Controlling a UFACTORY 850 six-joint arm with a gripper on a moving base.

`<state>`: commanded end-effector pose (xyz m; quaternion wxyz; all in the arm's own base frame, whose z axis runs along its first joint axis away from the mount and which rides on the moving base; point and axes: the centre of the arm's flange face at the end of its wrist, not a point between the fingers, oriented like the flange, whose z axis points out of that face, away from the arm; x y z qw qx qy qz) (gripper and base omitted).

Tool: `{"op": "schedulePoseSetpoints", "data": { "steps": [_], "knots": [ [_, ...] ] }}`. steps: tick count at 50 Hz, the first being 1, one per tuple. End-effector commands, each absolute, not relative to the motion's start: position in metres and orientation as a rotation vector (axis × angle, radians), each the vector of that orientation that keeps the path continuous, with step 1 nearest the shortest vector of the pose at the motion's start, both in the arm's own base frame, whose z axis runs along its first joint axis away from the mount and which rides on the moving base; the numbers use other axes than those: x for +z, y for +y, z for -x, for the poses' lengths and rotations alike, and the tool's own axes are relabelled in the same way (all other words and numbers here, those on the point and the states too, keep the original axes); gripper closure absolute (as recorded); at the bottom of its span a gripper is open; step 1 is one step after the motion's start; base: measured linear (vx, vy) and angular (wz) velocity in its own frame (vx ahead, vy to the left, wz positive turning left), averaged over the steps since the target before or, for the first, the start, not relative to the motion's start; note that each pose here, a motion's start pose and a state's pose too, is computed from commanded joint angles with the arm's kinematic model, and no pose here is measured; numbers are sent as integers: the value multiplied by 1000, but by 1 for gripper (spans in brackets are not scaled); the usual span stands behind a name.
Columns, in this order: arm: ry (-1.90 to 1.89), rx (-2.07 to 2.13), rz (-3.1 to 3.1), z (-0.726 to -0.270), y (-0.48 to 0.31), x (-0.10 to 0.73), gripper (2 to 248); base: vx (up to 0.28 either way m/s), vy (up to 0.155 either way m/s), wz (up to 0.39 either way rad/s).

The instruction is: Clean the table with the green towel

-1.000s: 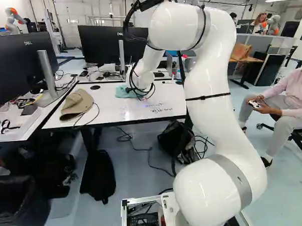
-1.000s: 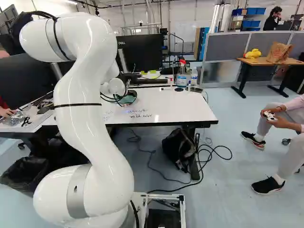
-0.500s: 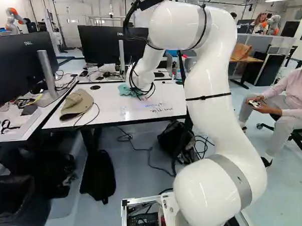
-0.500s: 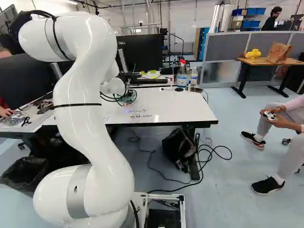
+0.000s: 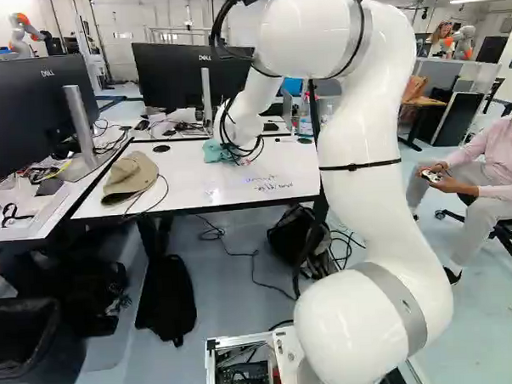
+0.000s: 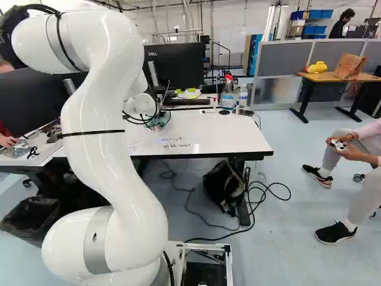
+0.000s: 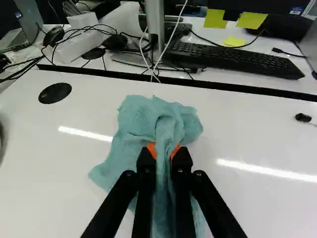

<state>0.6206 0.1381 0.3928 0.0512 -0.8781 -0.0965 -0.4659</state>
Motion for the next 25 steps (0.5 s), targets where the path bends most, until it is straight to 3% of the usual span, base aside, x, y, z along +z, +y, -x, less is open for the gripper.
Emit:
{"op": "schedulePoseSetpoints", "data": {
  "steps": [25],
  "knots": [
    [-290,-1476,2636,-615,137,423,204,0,0,0]
  ]
}}
